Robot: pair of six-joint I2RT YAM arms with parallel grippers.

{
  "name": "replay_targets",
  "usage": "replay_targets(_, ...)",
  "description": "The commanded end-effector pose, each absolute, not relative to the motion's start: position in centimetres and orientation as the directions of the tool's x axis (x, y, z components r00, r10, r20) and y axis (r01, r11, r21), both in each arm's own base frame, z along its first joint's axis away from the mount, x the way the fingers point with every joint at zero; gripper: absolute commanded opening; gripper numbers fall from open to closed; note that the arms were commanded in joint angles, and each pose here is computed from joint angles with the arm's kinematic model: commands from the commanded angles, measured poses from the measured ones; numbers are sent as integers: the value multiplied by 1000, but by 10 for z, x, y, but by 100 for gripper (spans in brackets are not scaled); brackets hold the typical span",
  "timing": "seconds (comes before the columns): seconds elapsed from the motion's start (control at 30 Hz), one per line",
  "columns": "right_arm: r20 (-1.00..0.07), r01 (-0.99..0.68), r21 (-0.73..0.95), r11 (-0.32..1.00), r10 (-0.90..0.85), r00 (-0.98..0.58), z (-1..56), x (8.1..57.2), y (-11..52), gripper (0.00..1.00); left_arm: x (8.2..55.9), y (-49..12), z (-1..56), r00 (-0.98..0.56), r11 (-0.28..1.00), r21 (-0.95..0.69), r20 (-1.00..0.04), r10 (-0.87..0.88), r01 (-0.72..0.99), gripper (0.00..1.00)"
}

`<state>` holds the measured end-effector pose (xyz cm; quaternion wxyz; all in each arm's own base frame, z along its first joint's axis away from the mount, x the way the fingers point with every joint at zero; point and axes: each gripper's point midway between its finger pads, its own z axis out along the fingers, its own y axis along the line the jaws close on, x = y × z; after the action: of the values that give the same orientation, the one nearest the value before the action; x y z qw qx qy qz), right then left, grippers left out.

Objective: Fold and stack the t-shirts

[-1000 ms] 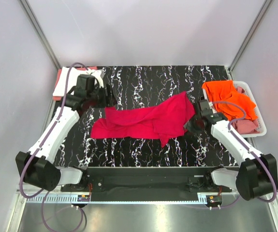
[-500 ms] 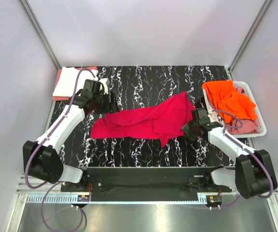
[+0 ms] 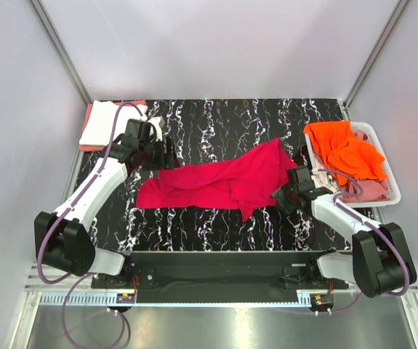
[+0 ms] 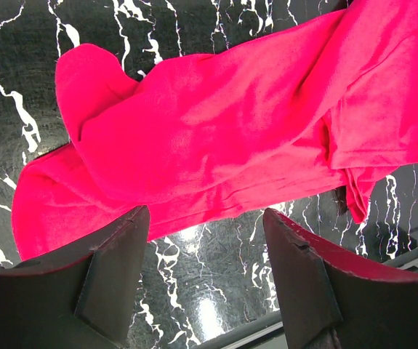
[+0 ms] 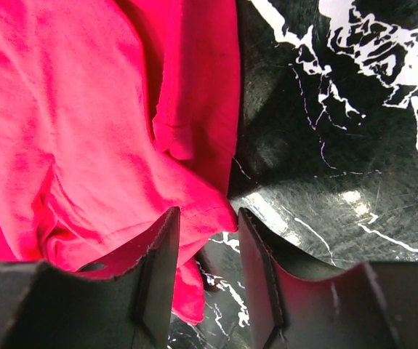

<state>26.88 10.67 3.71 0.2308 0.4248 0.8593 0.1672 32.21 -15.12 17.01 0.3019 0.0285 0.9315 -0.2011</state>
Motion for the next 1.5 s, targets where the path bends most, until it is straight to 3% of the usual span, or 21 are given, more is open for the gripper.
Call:
replay_targets(0.0, -265, 656, 493, 572, 817, -513, 36, 267, 104, 45, 326, -153, 179, -790, 908, -369, -608, -74, 198, 69)
replay_targets(0.33, -286, 658, 471, 588, 807, -516, 31, 265, 99, 45, 328, -153, 175, -796, 909, -370, -600, -77, 191, 69)
replay_targets(0.4, -296, 651, 482, 587, 808, -510, 32, 268, 99, 38, 328, -153, 174, -800, 910, -374, -594, -84, 181, 69)
replay_targets(0.43, -301, 647, 485, 589, 807, -508, 32, 269, 99, 21, 328, -152, 174, -801, 910, -374, -591, -89, 176, 69)
replay_targets(0.5, -314, 636, 492, 595, 802, -508, 36, 273, 99, 3, 329, -150, 171, -808, 915, -383, -575, -127, 129, 68)
replay_targets(0.53, -319, 623, 504, 599, 799, -510, 41, 277, 101, 0, 330, -143, 167, -808, 922, -377, -568, -156, 87, 68)
replay_targets(0.77, -357, 495, 628, 601, 787, -502, 101, 289, 112, 0, 330, -95, 137, -756, 863, -450, -476, -449, -229, 66)
replay_targets(1.0, -385, 386, 725, 571, 800, -460, 166, 279, 112, 0, 339, -76, 102, -691, 808, -453, -443, -571, -378, 61)
replay_targets(1.2, -387, 344, 748, 567, 795, -467, 182, 271, 114, 0, 336, -58, 70, -689, 804, -383, -421, -590, -455, 42)
replay_targets(1.33, -397, 330, 751, 572, 791, -465, 188, 269, 114, 0, 304, -28, 61, -629, 781, -276, -472, -618, -561, 44)
replay_targets(1.4, -397, 330, 747, 577, 785, -476, 187, 270, 115, 0, 297, -11, 79, -530, 746, -285, -557, -640, -602, 45)
replay_targets(1.47, -394, 332, 742, 582, 780, -487, 185, 272, 117, 0, 285, -9, 79, -493, 725, -318, -564, -663, -611, 47)
